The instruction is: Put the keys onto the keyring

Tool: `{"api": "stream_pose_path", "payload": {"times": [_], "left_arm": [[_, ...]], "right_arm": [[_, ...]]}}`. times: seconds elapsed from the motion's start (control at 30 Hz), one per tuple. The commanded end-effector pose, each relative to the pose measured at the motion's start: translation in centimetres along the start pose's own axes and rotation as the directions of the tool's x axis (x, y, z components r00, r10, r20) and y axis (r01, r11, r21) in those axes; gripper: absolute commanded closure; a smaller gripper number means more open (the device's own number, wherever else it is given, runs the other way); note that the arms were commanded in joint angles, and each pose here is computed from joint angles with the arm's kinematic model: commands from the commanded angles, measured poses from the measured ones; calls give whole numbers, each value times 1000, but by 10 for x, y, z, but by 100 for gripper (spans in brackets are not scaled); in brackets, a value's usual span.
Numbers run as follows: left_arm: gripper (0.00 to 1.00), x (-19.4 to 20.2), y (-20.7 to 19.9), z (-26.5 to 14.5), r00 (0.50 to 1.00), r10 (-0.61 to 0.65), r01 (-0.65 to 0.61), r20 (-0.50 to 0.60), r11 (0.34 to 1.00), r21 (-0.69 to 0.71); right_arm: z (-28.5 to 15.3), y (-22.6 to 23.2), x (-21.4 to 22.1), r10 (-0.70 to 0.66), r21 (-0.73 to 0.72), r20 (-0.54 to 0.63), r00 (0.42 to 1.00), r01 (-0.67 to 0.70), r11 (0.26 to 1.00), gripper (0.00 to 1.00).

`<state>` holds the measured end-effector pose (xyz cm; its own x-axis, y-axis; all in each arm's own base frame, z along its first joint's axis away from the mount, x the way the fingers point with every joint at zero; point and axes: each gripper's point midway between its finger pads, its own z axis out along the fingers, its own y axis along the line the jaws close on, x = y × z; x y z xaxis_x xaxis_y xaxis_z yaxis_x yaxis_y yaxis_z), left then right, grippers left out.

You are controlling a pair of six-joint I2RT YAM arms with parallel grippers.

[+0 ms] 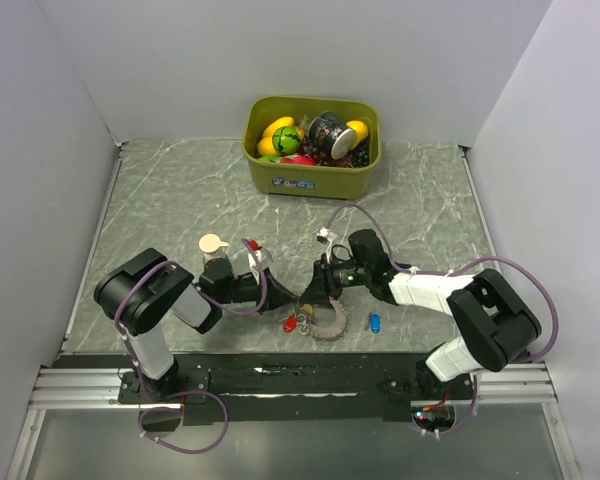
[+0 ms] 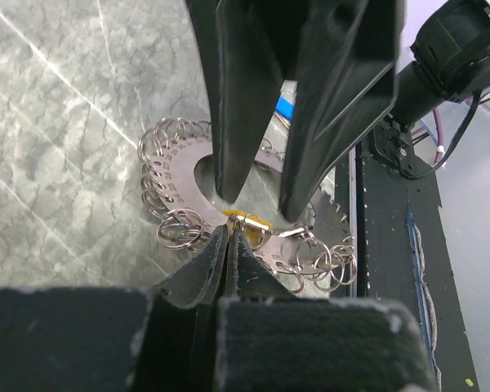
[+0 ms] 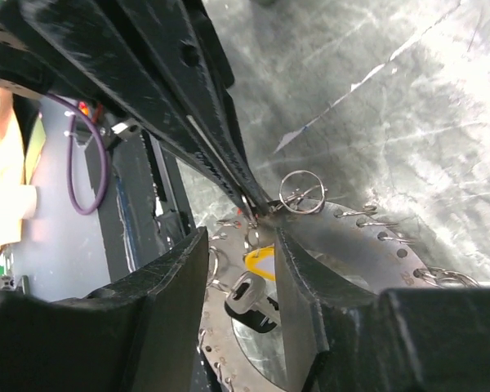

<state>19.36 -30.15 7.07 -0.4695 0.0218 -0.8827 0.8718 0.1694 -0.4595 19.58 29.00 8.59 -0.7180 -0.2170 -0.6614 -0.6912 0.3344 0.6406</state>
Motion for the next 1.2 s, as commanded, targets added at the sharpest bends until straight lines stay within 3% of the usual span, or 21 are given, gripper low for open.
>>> {"api": "stream_pose_path", "payload": {"times": [0.0,0.17,0.2,0.27,0.3,0.33,0.4,0.43,0.47,0.8,1.17], "left_arm": [[99,-83,-45,-5,884,360,-400,299,913,82],[99,-99,-49,-7,848,450,-482,281,875,53],[99,-98,-48,-8,864,443,-467,240,883,51],[99,-107,-47,-6,834,509,-528,215,848,39],[99,-117,-53,-9,812,541,-560,219,828,34],[99,-113,-49,-7,836,523,-536,168,843,40],[99,-119,-52,-8,797,585,-597,154,801,48],[99,-115,-49,-8,816,567,-575,112,816,61],[99,-115,-50,-7,801,589,-596,106,800,68],[99,-90,-40,-5,816,577,-579,46,814,48],[99,-79,-46,-1,823,567,-569,46,819,79]], "right_arm": [[1,7,-26,-65,7,64,996,64,998,56],[-15,23,-64,-71,60,159,985,62,996,57],[-18,26,-69,-76,64,173,982,66,996,57],[-31,36,-85,-96,79,223,970,80,994,55],[-35,39,-89,-100,87,240,965,82,993,52],[-40,40,-93,-103,97,257,961,80,992,50],[-54,45,-105,-120,126,299,947,85,988,46],[-58,44,-108,-119,140,311,943,78,987,42],[-64,45,-114,-127,152,330,935,80,985,40],[-65,32,-107,4,173,314,949,-61,983,27],[-61,32,-101,78,173,216,973,-117,978,32]]}}
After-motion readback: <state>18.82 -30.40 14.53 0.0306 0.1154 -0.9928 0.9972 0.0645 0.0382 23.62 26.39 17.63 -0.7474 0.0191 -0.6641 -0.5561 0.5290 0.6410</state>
